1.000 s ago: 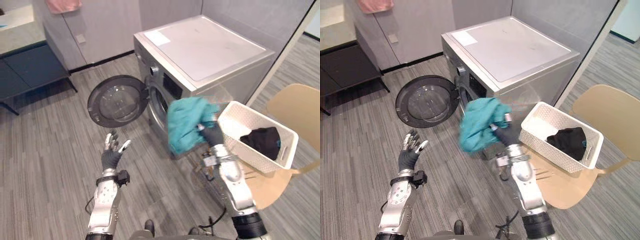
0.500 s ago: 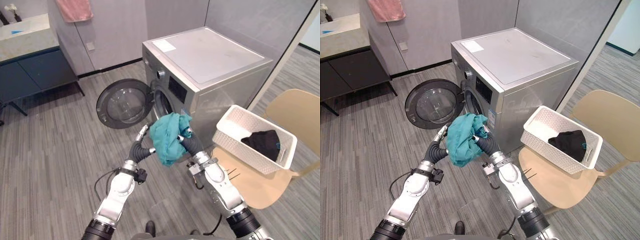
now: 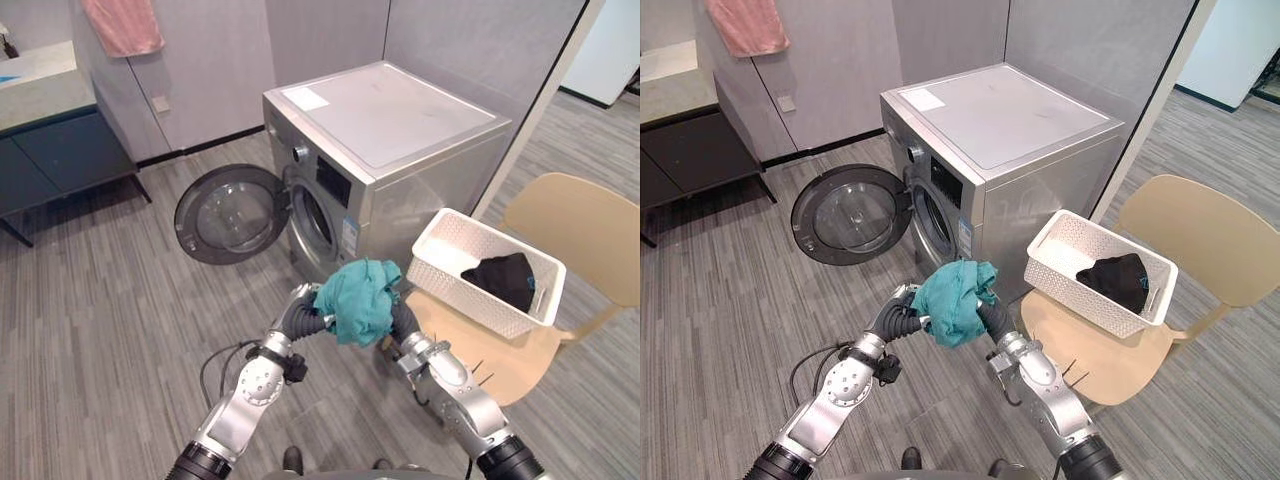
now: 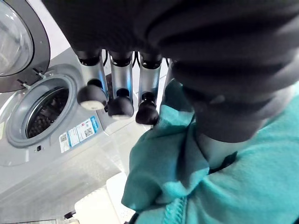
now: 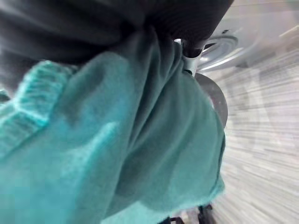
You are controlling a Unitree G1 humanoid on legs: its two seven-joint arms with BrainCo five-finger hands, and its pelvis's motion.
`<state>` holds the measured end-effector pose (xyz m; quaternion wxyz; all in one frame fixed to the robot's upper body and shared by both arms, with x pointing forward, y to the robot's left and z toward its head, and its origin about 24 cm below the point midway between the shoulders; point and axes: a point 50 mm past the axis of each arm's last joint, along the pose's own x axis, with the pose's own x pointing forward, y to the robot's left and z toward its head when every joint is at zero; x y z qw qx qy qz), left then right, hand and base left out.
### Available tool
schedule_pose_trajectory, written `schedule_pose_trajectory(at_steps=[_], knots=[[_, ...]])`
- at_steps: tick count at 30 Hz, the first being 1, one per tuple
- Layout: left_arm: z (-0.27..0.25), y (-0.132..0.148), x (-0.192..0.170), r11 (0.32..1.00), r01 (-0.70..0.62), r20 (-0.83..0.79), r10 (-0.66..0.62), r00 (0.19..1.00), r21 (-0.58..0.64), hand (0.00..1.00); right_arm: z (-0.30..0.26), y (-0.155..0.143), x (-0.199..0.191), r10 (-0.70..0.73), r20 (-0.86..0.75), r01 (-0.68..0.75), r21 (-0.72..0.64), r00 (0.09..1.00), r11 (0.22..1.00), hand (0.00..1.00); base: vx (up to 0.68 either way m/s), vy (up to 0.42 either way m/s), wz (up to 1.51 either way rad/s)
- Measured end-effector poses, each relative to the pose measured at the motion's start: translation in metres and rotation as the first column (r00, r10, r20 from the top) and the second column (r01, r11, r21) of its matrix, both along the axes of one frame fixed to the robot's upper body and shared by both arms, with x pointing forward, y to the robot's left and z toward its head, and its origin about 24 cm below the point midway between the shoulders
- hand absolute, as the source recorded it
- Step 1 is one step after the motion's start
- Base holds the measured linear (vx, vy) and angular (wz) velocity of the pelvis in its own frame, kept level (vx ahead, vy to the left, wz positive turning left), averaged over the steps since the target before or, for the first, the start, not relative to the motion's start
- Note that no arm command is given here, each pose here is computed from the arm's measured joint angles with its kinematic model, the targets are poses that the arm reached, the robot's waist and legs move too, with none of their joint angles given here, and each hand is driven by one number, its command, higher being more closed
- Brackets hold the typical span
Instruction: Pick up the laundry basket with both hands and put the clothes into the washing machine.
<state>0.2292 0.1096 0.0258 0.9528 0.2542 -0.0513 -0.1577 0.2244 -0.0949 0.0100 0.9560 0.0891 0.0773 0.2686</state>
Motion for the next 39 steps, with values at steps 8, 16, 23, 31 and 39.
schedule_pose_trajectory(at_steps=[8, 16, 23, 31, 39], knots=[[-0.01, 0.022, -0.002, 0.938, -0.23, -0.131, 0.202, 0.971, -0.26, 1.0, -0.002, -0.002, 0.0, -0.13, -0.021, 0.131, 0.062, 0.991, 0.989, 0.0, 0.03, -0.023, 0.01], [-0.009, 0.055, -0.001, 0.797, -0.429, -0.19, 0.384, 0.903, -0.425, 1.0, 0.005, -0.044, 0.009, -0.404, -0.011, 0.402, 0.108, 0.915, 0.909, 0.0, 0.0, -0.003, 0.0], [-0.021, 0.083, -0.019, 0.702, -0.57, -0.252, 0.513, 0.821, -0.427, 1.0, -0.007, -0.102, -0.007, -0.626, 0.092, 0.631, -0.198, 0.774, 0.75, 0.0, 0.01, -0.014, 0.06], [-0.028, 0.092, -0.029, 0.613, -0.64, -0.311, 0.563, 0.766, -0.464, 1.0, -0.125, -0.154, -0.104, -0.825, -0.282, 0.508, -0.676, 0.49, 0.534, 0.0, 0.04, 0.015, 0.83], [-0.017, 0.097, -0.04, 0.58, -0.654, -0.282, 0.604, 0.745, -0.486, 1.0, -0.162, -0.122, -0.152, -0.803, -0.498, 0.389, -0.703, 0.327, 0.595, 0.0, 0.12, 0.081, 0.36]])
